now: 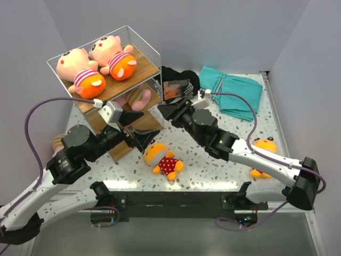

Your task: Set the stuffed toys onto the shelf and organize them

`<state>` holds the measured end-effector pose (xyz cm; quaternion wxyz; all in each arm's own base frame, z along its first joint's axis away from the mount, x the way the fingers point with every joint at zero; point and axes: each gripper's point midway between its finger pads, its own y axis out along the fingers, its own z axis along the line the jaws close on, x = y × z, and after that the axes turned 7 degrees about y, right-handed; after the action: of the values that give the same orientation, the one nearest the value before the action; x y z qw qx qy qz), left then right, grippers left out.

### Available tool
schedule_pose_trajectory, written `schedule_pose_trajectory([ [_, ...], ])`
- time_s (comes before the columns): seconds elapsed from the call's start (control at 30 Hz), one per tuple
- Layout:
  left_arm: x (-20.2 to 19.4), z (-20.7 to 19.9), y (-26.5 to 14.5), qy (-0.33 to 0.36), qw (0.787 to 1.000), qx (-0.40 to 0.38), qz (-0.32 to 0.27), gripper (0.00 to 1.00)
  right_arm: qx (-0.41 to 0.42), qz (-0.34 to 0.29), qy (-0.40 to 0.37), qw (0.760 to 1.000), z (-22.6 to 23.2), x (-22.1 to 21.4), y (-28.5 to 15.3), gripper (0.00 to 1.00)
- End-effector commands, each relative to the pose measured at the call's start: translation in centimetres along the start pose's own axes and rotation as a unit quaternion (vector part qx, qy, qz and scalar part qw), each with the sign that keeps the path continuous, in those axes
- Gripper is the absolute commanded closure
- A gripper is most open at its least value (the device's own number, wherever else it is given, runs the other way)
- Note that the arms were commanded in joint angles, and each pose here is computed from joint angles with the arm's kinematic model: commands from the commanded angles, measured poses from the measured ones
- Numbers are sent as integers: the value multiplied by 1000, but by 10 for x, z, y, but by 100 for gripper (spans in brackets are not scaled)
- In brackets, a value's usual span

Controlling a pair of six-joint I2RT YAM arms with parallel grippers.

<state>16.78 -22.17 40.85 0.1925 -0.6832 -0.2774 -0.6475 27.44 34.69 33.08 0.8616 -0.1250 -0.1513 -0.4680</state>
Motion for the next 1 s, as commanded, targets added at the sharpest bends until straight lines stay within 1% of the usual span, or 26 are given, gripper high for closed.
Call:
schedule_pose_trajectory([
  [0.0,-15,8,-7,-18,999,26,14,0,-22,-23,-91,995,-21,21,-26,49],
  [0.03,-25,11,-9,-19,999,33,30,0,-20,-34,-95,995,-19,28,-31,49],
  [0.13,-40,17,-17,-30,997,53,44,0,-40,-43,-122,991,-31,35,-36,49],
  [0.3,-53,28,-32,-47,994,84,41,0,-48,-44,-147,987,-40,38,-38,49],
  [0.43,-65,34,-39,-57,991,103,56,0,-55,-31,-165,984,-48,32,-38,49],
  [0.57,-67,37,-43,-65,990,114,56,0,-63,-31,-173,982,-56,32,-40,49],
  [0.67,-57,37,-45,-67,991,113,39,0,-64,-35,-177,981,-58,34,-39,49],
  [0.77,-36,35,-45,-63,992,107,10,0,-63,-29,-181,981,-57,32,-37,49],
  [0.87,-4,33,-42,-46,994,101,-22,1,-63,-28,-180,981,-59,31,-35,49],
  [0.9,13,33,-38,-35,994,101,-34,1,-63,-26,-181,981,-59,30,-35,49],
  [0.97,36,35,-31,-14,993,105,-45,1,-62,-23,-181,981,-58,29,-34,49],
])
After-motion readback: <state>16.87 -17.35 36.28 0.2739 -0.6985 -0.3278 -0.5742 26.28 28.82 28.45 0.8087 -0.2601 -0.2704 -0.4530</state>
